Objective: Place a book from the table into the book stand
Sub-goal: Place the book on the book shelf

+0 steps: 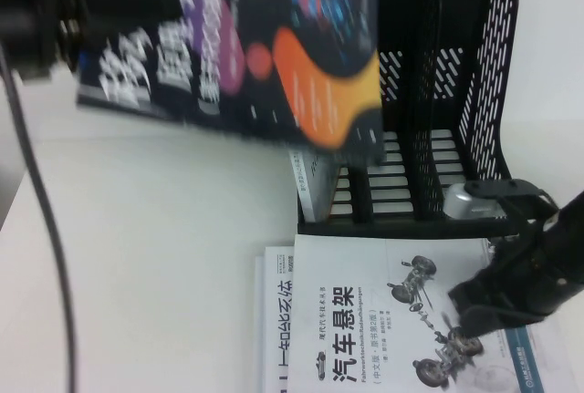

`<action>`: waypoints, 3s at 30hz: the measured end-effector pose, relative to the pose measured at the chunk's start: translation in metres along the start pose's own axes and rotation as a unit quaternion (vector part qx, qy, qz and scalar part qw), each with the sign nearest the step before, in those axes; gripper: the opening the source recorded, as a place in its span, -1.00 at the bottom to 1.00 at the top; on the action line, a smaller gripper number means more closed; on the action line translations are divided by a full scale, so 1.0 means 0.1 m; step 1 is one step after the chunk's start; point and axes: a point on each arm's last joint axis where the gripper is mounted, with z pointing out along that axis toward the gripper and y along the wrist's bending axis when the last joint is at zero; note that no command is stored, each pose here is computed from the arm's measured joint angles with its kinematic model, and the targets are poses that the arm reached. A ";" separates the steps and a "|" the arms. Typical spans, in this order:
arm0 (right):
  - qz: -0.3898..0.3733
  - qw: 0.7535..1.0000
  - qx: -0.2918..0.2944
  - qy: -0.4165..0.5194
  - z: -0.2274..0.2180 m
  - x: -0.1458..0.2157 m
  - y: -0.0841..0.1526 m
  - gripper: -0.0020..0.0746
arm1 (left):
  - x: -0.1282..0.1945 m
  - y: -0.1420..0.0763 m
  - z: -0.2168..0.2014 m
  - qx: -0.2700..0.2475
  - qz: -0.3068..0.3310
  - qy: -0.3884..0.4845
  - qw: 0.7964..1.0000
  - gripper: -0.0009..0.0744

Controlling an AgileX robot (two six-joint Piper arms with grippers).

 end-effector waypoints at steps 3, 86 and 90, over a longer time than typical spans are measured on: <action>-0.008 1.000 0.028 -0.005 -0.14 0.05 0.00 -0.95 | -0.17 -0.20 -0.07 -0.001 0.026 -0.039 0.999 -0.68; 0.131 0.881 0.320 -0.324 -2.06 2.30 -0.04 -0.96 | -0.38 0.09 1.71 -0.159 0.061 0.038 0.985 -0.69; 0.132 0.881 0.320 -0.324 -2.06 2.30 -0.04 -0.96 | -0.35 0.22 1.81 -0.168 0.055 0.044 0.983 -0.69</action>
